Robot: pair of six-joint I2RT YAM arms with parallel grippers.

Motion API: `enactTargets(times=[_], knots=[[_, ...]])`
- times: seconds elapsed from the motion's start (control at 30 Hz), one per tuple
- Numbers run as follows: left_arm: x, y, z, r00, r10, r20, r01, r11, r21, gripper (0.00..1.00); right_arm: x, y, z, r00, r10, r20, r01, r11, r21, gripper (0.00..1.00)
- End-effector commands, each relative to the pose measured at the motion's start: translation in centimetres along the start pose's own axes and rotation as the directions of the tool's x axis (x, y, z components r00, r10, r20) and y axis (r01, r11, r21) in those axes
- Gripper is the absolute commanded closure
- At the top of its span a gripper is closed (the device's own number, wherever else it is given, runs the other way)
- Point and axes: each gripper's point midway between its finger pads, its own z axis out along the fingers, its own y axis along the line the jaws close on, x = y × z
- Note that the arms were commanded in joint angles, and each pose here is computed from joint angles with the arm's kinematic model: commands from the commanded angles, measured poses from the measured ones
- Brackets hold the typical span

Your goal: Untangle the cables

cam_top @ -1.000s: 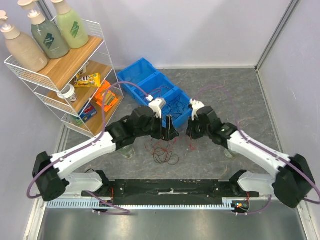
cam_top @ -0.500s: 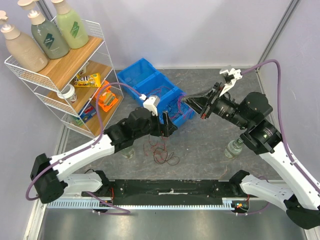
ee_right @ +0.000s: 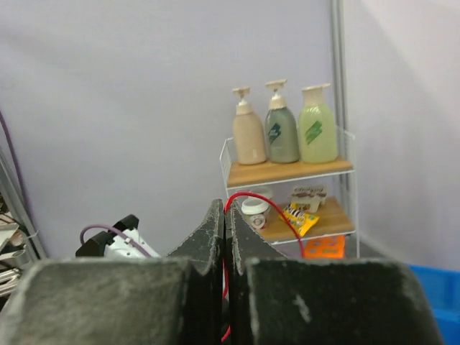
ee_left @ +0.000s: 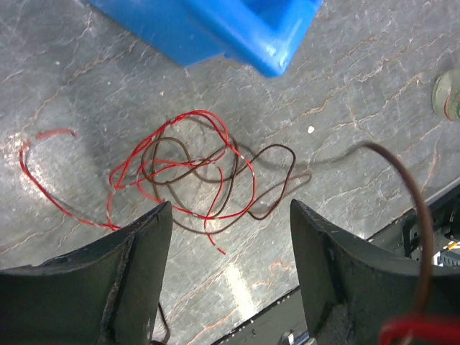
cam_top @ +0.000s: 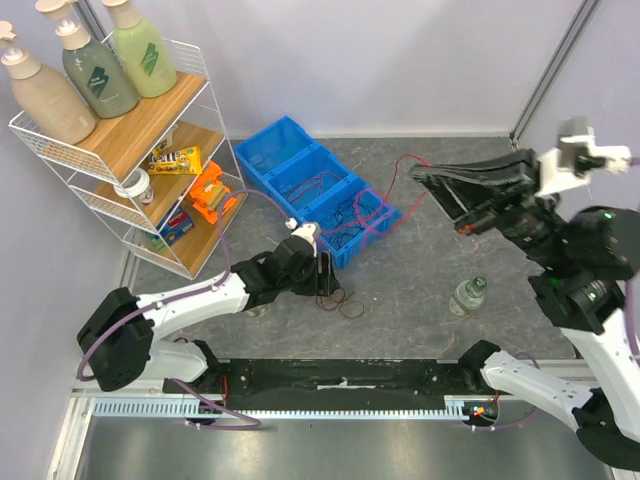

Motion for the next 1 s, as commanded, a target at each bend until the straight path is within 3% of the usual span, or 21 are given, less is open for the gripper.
enactTargets(times=[0.0,0.2,0.43,0.73,0.83,0.97], knots=[[-2.0,-1.2,-1.7,0.994,-0.013,0.105,0.005,0.997,0.075,0.30,-2.6,-0.6,-1.3,0.990,-0.123,0.068,0.117,0.989,0.087,1.00],[-2.8,-0.6,-3.3,0.988,0.019,0.154,-0.027,0.998,0.052,0.38,0.9,-4.3,-1.9,0.990,-0.139,-0.034,0.143,0.965,0.221,1.00],[-4.9,-3.4,-7.1,0.953,0.118,0.280,-0.177,0.964,0.197,0.20,1.0,-7.4,-3.6,0.969,-0.222,-0.112,0.248,0.893,0.375,1.00],[-5.7,-1.9,-9.3,0.915,0.146,0.376,-0.215,0.965,0.149,0.11,-5.0,-6.6,-8.5,0.932,-0.361,0.031,0.292,0.799,0.526,1.00],[-5.7,-0.4,-9.0,0.922,0.141,0.362,-0.178,0.981,0.073,0.10,-7.3,-6.5,-10.7,0.914,-0.398,0.078,0.276,0.751,0.600,1.00],[-5.3,-0.6,-8.8,0.926,0.134,0.354,-0.177,0.980,0.091,0.10,-8.2,-6.0,-11.1,0.904,-0.420,0.079,0.292,0.742,0.603,1.00]])
